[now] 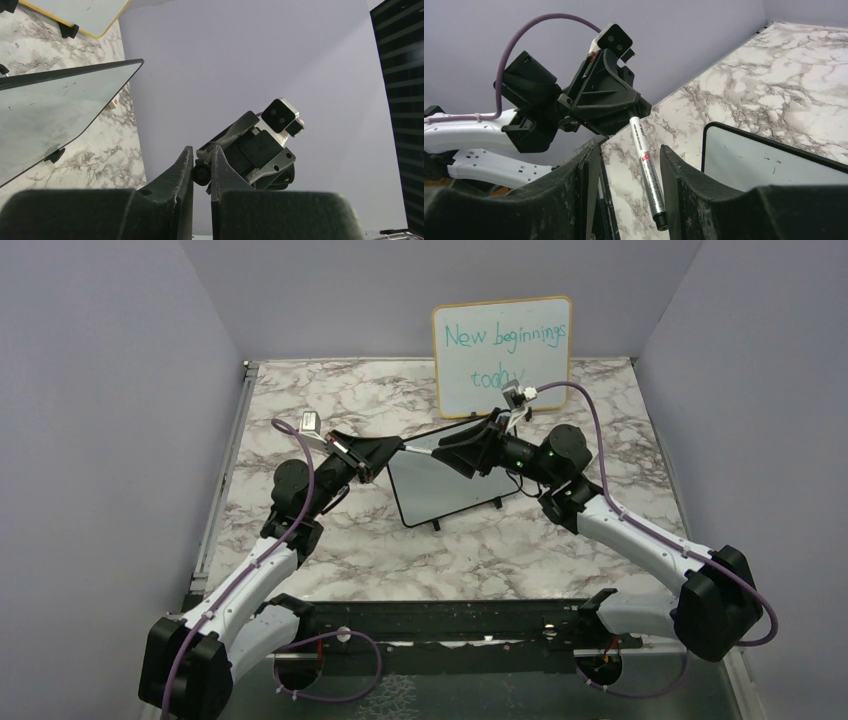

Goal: Write a sentence on the whiteboard
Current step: Open the whiteboard marker at the center of the board.

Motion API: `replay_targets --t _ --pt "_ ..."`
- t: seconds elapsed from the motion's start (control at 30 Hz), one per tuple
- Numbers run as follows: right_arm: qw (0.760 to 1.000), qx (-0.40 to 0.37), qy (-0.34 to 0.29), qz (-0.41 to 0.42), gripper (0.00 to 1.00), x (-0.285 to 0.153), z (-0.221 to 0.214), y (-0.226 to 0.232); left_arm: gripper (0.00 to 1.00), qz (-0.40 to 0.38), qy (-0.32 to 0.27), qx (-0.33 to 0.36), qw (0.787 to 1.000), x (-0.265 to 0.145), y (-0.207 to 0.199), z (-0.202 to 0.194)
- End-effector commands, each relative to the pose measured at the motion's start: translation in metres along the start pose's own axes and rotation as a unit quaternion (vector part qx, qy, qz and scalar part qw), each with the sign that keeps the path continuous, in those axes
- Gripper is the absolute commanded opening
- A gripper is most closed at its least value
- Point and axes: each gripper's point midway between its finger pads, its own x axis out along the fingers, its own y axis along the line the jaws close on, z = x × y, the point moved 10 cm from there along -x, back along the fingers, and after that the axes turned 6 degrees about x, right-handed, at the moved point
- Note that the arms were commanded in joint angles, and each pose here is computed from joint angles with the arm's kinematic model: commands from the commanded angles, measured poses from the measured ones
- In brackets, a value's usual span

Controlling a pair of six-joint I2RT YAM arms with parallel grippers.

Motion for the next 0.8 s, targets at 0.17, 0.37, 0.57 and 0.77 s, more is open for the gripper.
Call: replay_targets --t 0.17,0.37,0.57,0.77 --pt "1.000 -0.008 0.028 0.012 0.50 0.006 0.003 -0.001 0.00 -0.042 0.013 0.011 0.999 0.002 -0.018 0.001" --pt "0.999 -0.011 0.032 0.004 0.51 0.007 0.000 -0.005 0.00 -0.050 0.016 0.012 0.999 0.000 -0.022 0.001" --pt "0.999 -0.010 0.040 0.028 0.46 0.008 0.000 -0.003 0.00 -0.046 0.013 0.007 0.999 0.002 -0.020 0.001" --pt "0.999 -0.008 0.041 0.034 0.42 0.008 -0.001 -0.002 0.00 -0.049 0.017 0.008 0.999 0.004 -0.021 0.000"
